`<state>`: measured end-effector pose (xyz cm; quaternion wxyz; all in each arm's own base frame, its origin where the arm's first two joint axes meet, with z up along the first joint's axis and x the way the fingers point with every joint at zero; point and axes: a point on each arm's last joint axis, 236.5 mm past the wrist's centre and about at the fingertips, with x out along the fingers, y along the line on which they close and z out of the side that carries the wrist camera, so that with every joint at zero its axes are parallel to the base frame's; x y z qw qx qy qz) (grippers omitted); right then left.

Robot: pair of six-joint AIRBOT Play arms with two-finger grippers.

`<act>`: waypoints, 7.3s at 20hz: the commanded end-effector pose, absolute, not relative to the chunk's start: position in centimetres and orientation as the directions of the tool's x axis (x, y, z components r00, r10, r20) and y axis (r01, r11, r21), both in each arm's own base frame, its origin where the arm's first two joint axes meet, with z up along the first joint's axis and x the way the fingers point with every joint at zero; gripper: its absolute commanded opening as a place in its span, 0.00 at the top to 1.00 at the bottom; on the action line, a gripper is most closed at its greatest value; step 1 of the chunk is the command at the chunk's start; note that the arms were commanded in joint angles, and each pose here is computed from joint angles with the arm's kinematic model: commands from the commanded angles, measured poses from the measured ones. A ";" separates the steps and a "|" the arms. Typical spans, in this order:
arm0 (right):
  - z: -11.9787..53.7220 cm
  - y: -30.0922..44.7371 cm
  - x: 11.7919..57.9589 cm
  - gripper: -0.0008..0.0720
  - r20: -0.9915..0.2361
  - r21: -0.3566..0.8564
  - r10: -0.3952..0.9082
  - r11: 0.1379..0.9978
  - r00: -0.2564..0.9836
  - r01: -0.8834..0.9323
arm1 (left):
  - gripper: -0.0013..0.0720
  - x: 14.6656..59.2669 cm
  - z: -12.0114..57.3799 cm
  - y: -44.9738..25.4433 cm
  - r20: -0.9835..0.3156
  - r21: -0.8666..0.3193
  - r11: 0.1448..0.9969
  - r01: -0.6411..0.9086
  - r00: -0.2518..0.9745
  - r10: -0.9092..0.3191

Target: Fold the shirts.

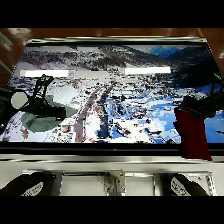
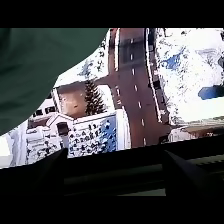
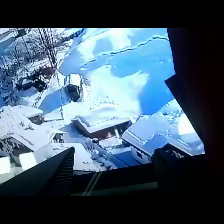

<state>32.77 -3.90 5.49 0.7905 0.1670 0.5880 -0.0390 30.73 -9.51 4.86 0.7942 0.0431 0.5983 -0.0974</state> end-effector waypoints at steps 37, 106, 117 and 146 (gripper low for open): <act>7.1 -3.9 36.7 0.13 -0.871 0.260 0.133 0.941 0.473 0.215 | 0.01 33.4 -4.1 10.2 -0.991 -0.081 0.891 -0.447 0.129 -0.025; -11.1 12.4 36.6 0.19 -0.808 0.589 0.577 0.792 0.118 0.159 | 0.93 26.4 -9.5 -30.2 -0.834 -0.552 0.829 0.093 -0.064 -0.548; 12.6 12.4 43.5 0.90 -0.641 0.440 0.548 0.836 0.538 -0.327 | 0.93 38.3 15.7 -21.1 -0.729 -0.218 0.884 0.414 0.533 -0.430; 1.3 11.7 37.1 0.90 -0.732 0.595 0.513 0.802 0.447 0.053 | 0.93 38.4 6.5 -18.3 -0.906 -0.156 0.937 0.313 0.332 -0.262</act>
